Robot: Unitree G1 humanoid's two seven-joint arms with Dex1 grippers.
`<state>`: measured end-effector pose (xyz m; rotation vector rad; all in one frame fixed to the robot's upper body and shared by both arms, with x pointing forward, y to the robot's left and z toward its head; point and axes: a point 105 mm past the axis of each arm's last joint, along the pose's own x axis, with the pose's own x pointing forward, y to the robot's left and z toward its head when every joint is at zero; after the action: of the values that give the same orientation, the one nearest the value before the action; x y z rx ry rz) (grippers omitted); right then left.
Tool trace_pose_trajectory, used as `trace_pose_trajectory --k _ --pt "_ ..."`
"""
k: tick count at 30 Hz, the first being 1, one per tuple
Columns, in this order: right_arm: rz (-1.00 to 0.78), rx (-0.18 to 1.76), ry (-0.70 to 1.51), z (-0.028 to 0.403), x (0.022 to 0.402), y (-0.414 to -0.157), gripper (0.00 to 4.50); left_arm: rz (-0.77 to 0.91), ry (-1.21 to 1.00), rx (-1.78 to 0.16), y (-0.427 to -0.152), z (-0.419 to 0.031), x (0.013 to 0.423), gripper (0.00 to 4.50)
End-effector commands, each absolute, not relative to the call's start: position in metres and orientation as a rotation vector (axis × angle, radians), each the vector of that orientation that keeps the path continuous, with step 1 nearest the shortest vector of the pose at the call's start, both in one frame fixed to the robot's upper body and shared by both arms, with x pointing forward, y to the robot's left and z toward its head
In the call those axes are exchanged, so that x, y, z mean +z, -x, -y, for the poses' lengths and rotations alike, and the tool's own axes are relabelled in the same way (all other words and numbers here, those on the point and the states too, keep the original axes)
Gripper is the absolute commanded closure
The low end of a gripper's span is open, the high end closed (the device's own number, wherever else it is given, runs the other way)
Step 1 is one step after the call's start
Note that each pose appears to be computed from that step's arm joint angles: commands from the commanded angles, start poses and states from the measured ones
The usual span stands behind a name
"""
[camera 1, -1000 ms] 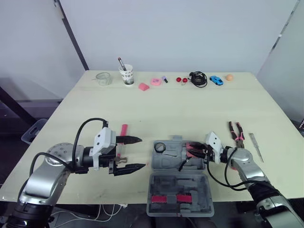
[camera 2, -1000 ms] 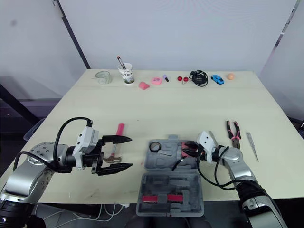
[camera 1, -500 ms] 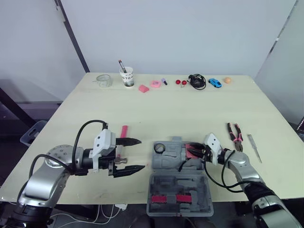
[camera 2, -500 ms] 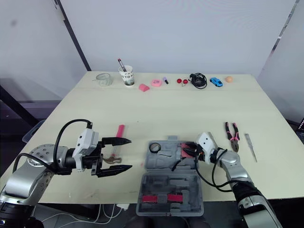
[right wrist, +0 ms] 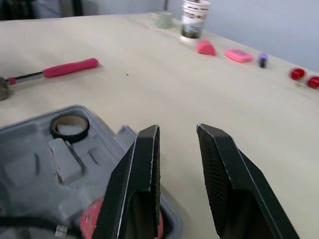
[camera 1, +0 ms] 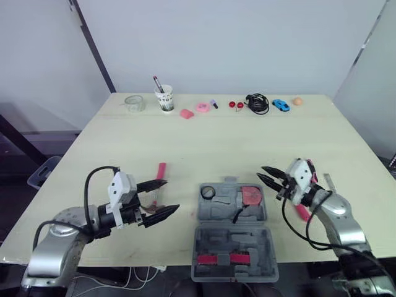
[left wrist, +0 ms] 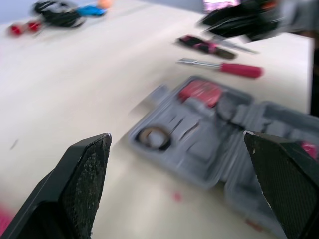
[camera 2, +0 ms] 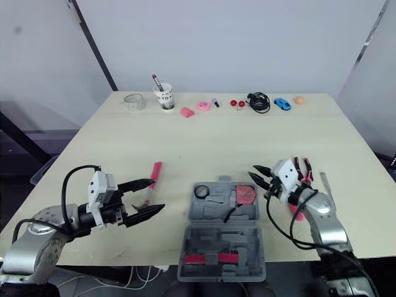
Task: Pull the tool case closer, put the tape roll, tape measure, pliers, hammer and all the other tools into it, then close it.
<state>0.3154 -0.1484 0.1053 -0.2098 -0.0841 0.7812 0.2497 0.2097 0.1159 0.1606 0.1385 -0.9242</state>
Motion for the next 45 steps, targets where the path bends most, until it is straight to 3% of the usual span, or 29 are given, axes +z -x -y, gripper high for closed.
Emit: trace_pose_trajectory --k 1,6,8,11,12,15,22,27,39,45 --pt "0.125 0.694 0.196 0.174 0.121 -0.305 3.25 -0.103 -0.185 -0.842 -0.248 -0.224 0.119 0.0" --pt "0.077 0.559 0.187 0.214 0.107 -0.281 3.25 -0.118 -0.164 -0.723 -0.242 -0.244 0.106 0.0" --pt "0.048 0.538 0.199 0.224 0.1 -0.269 2.73 -0.115 -0.15 -0.676 -0.24 -0.253 0.103 0.0" --pt "0.02 0.479 0.169 0.239 0.093 -0.253 1.66 -0.133 -0.152 -0.616 -0.235 -0.266 0.095 0.0" --pt "0.013 0.467 0.166 0.243 0.092 -0.249 1.05 -0.137 -0.151 -0.603 -0.233 -0.269 0.093 0.0" --pt "-0.047 0.371 0.131 0.263 0.077 -0.22 0.05 -0.175 -0.12 -0.505 -0.22 -0.289 0.078 0.0" --pt "-0.115 0.217 0.079 0.286 0.059 -0.174 0.05 -0.228 -0.081 -0.397 -0.194 -0.31 0.057 0.0" --pt "-0.124 0.191 0.054 0.286 0.052 -0.166 0.05 -0.243 -0.082 -0.393 -0.189 -0.31 0.052 0.0" --pt "-0.113 0.22 0.069 0.278 0.058 -0.189 0.05 -0.174 -0.139 -0.5 -0.216 -0.293 0.075 0.0" --pt "-0.084 0.196 0.07 0.267 0.076 -0.225 0.05 -0.134 -0.201 -0.702 -0.231 -0.261 0.096 0.0"
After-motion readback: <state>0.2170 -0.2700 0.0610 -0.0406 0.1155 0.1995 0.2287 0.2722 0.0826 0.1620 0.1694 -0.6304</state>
